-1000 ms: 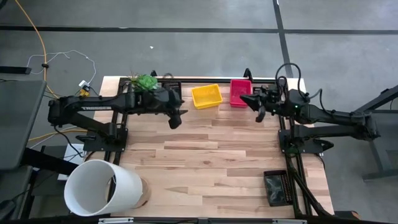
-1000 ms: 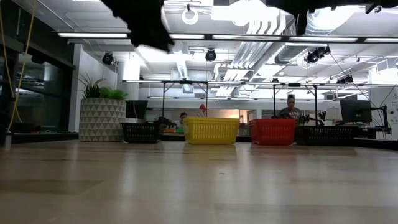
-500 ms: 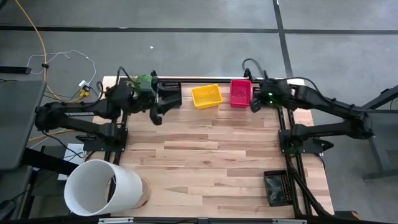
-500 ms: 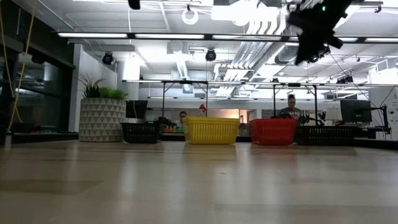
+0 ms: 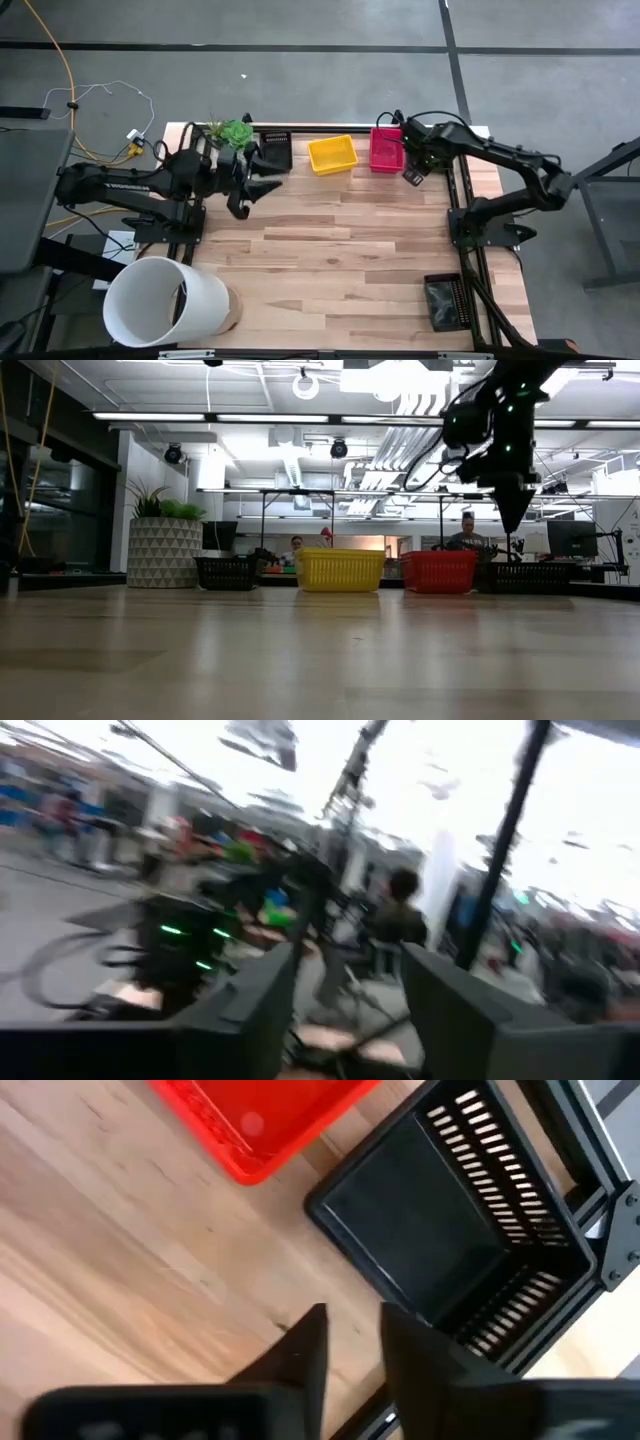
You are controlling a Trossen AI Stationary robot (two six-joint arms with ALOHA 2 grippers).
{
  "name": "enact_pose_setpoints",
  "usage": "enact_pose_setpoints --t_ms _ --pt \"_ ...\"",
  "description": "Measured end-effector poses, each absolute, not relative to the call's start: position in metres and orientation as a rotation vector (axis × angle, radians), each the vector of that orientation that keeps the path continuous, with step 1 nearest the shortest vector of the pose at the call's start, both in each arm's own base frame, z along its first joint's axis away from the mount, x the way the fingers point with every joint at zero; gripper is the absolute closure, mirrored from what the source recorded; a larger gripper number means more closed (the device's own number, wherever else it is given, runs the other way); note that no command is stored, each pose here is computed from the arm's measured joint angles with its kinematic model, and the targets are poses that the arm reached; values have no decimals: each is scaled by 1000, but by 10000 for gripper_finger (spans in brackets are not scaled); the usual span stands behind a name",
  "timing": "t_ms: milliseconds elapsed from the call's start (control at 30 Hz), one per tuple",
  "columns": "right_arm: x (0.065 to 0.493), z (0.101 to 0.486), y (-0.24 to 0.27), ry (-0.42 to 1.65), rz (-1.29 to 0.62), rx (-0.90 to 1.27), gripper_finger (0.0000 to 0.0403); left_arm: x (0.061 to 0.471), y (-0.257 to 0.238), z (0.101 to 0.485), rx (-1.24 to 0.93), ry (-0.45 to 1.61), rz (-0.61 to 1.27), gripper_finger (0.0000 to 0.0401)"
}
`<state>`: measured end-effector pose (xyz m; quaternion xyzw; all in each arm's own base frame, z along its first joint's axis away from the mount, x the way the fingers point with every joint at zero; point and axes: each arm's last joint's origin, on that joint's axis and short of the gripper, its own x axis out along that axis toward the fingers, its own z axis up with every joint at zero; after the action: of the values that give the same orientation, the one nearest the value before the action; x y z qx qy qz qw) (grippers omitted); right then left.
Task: Stack baskets by color
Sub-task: Stack the top right black bin on the left black bin
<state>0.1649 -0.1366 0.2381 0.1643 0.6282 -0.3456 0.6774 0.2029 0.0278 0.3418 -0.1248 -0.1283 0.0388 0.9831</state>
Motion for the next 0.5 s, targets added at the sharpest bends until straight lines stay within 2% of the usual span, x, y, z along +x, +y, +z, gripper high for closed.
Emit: enact_pose_setpoints --t_ms 67,200,333,500 --pt "167 232 -143 1443 -732 365 290 204 24 338 -251 -216 48 270" --pt "169 219 -152 1529 -609 317 219 206 16 330 -246 -128 22 378" --pt "170 204 -162 1606 -560 324 176 207 12 329 -253 -115 17 390" --pt "170 180 -175 1709 -515 365 170 207 9 329 -258 -115 54 398"
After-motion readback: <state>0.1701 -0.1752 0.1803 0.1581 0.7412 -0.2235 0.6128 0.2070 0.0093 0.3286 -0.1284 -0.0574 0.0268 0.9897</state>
